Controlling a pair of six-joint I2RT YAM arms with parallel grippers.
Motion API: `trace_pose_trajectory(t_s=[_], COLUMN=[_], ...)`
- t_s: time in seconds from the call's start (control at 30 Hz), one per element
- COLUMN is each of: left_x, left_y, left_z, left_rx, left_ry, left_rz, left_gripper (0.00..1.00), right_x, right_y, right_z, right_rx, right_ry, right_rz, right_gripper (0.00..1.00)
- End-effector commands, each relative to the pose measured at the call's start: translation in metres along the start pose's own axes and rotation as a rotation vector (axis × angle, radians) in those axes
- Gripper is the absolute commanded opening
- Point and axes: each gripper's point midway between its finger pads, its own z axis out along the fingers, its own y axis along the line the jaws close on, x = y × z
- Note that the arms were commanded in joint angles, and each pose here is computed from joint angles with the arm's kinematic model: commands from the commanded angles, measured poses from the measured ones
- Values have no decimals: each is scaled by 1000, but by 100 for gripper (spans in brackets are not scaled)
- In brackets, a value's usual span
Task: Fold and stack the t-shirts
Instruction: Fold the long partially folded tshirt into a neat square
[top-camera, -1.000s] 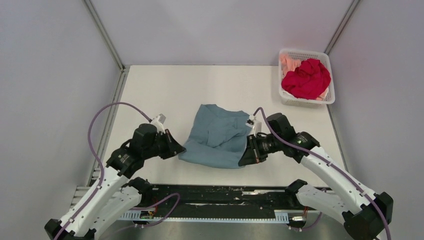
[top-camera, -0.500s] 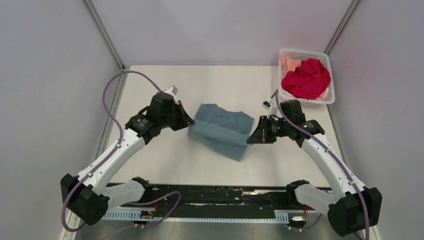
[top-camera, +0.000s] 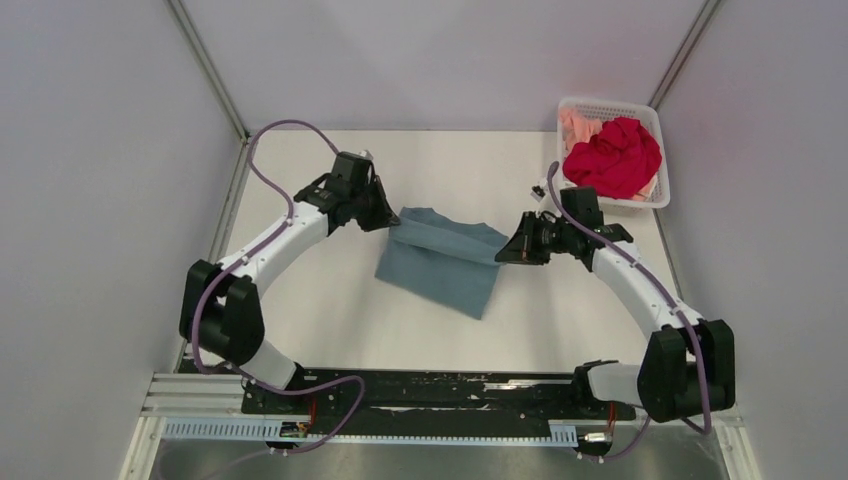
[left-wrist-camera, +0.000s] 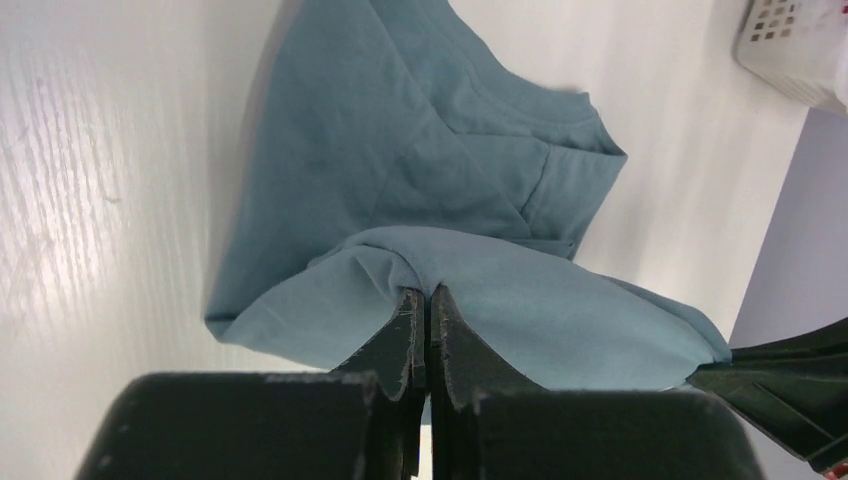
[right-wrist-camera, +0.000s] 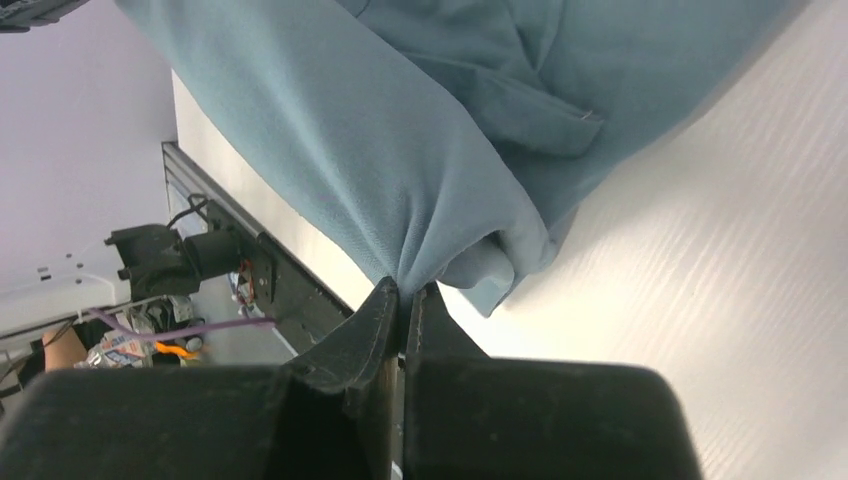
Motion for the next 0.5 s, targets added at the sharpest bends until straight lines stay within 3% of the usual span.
trace_pose_trajectory(t_s=[0.0, 0.23, 0.33, 0.4, 0.43, 0.47], left_x=[-33, -46, -52, -58, -55, -69], left_y=[8, 22, 25, 26, 31, 25], left_z=[19, 53, 75, 88, 96, 95], left_rx=[-36, -65, -72, -74, -88, -77], left_ry=[-56, -11, 12, 20, 40, 17], left_rz=[25, 2, -9, -12, -16, -13], left_gripper=[0, 0, 0, 9, 32, 46], right_x=[-28, -52, -63, -74, -83, -92], right_y=[-15, -45, -68, -81, -84, -86], right_z=[14, 41, 52, 59, 62, 63], right_rx=[24, 88, 163, 205, 208, 215], right_ry=[-63, -77, -107, -140, -156, -168], right_rz=[10, 58, 102, 113, 103, 105], right_gripper=[0, 0, 8, 20, 25, 28])
